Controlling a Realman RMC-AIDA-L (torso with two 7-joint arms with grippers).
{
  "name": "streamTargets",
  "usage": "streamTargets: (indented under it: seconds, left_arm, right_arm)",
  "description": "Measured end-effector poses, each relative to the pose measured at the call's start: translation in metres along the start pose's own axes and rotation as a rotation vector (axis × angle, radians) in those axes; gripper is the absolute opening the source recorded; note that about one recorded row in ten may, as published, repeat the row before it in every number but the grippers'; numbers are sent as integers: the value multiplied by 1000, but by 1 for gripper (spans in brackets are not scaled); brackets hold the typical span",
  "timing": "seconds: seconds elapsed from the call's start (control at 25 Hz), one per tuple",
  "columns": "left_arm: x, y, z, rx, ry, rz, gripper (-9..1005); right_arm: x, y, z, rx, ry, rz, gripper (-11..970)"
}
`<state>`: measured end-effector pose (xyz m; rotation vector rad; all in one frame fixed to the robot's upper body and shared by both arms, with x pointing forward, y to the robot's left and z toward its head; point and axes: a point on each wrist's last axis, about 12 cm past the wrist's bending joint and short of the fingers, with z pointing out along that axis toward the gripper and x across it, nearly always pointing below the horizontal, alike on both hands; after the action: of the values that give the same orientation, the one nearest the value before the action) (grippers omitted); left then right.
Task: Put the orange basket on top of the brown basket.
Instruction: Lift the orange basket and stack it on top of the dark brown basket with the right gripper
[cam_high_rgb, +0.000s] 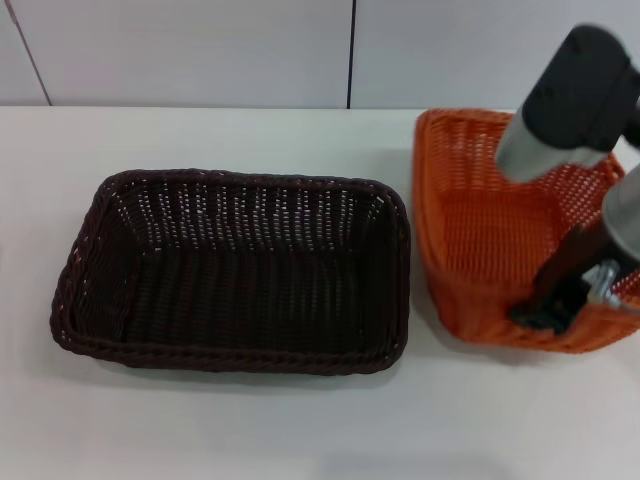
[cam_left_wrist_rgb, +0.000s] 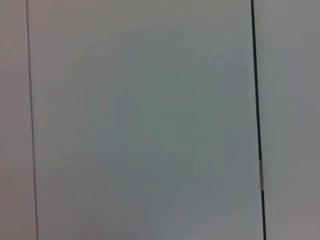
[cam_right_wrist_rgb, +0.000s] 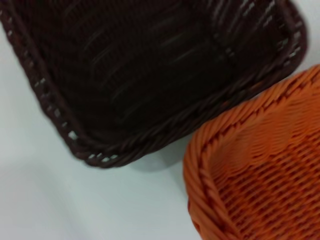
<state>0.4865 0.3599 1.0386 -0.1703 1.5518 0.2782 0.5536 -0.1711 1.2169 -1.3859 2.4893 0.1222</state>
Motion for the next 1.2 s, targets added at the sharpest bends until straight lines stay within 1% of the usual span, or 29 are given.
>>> streamTargets:
  seconds: [0.16,0.28,0.32,0.44,0.52,0.56,0.68,0.72,0.76,0.8,0.92,0.96,1.04,1.12,1.2]
  left_arm:
    - [1,1,-1,-2,4,3,784]
    - [3,1,-1,-3,8,6,784]
    - [3,1,-1,-3,9,7,784]
    - [3,1,0,0,10,10,784]
    - [3,1,0,1,11,11,784]
    - [4,1,1,2,11,12,784]
    - [4,0,1,4,15,13,784]
    - [4,0,1,4,18,12,784]
    - [5,1,0,3,20,6,784]
    - [6,1,0,2,22,1,784]
    - [8,3,-3,-2,29,-28,784]
    - [9,4,-4,-3,31,-32,784]
    - [10,5,-6,-7,25,-32,784]
    - [9,5,-9,-9,7,-28,784]
    - [9,5,-11,-11,-5,-28,784]
  right_arm:
    - [-5,-2,-15,71,-20,13,193]
    - [-9,0,-23,96,-39,5,173]
    - [-11,0,-28,123,-48,3,166]
    - [-14,0,-33,155,-57,2,174]
    - [-21,1,-41,213,-69,-24,180]
    - [-21,1,-41,213,-69,-24,182]
    - [-33,3,-51,303,-76,-85,190]
    - [-40,8,-55,345,-81,-159,193]
    - [-40,8,-55,345,-81,-159,196]
    - [-44,12,-56,364,-86,-217,198]
    - [-50,35,-53,395,-88,-507,206]
    - [-51,46,-51,410,-97,-613,209]
    - [-51,66,-48,437,-126,-784,215]
    - [-54,78,-47,450,-142,-900,220]
    - [-55,84,-44,456,-137,-996,225]
